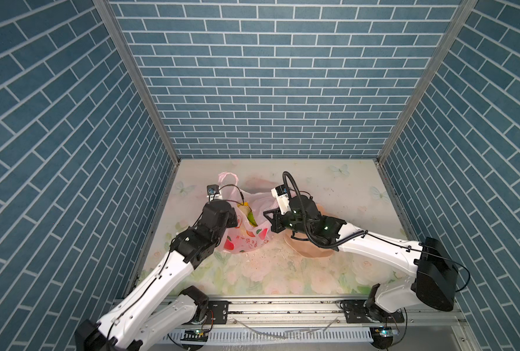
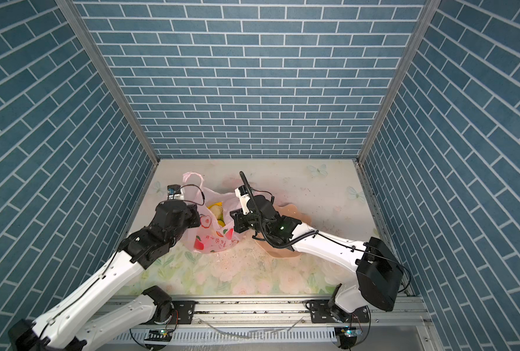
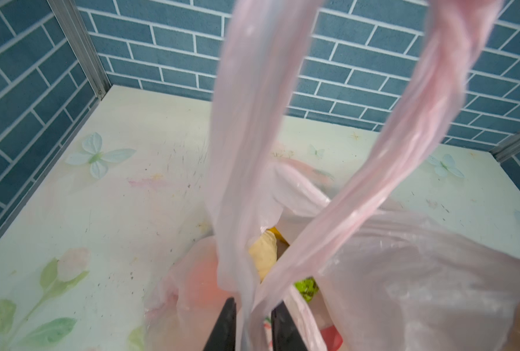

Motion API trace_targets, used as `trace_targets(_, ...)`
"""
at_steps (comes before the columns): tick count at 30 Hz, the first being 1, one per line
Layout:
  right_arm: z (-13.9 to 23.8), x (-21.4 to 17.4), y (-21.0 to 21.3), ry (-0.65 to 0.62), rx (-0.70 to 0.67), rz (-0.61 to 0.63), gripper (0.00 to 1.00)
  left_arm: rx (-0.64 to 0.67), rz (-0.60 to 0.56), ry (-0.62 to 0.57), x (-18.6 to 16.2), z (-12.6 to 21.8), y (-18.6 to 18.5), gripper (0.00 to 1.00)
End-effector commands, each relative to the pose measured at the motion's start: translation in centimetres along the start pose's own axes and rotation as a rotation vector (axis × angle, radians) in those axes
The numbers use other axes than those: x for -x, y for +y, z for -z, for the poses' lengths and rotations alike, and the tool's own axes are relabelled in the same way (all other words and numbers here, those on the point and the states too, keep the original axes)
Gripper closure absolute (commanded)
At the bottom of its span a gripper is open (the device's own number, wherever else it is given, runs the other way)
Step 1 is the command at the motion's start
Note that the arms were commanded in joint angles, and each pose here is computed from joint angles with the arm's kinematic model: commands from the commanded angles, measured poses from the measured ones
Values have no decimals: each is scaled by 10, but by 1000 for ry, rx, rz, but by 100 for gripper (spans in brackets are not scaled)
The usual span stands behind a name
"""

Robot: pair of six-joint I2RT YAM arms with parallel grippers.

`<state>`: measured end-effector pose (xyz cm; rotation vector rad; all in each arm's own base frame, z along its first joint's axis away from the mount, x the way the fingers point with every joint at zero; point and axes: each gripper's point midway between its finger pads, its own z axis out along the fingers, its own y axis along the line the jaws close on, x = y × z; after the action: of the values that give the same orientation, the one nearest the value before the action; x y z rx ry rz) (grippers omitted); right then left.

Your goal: Take the fake fruits out of the plastic bag

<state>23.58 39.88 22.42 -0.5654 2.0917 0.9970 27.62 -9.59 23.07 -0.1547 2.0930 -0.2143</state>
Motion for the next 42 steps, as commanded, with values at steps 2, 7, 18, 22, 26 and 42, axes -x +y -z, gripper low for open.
trace_targets(2, -4, -18, -17, 62, -67, -45, 91, -22, 34, 63, -31, 11, 13, 79)
trace_targets(7, 17, -27, -18, 123, -92, -68, 74, -29, 72, 51, -53, 20, 29, 80)
trace_targets(18, 119, -12, 3, 190, -164, 25, 66, -50, 127, 6, -62, 28, 38, 81)
trace_targets(22, 133, 20, 19, 118, -148, 59, 80, -50, 141, 4, -65, 27, 40, 81)
trace_targets(26, 99, 42, 33, 120, -138, 102, 94, -52, 155, -1, -67, 28, 41, 81)
trace_targets(42, -66, 31, 1, 252, -216, 10, 100, -103, 204, -14, -58, 58, 43, 81)
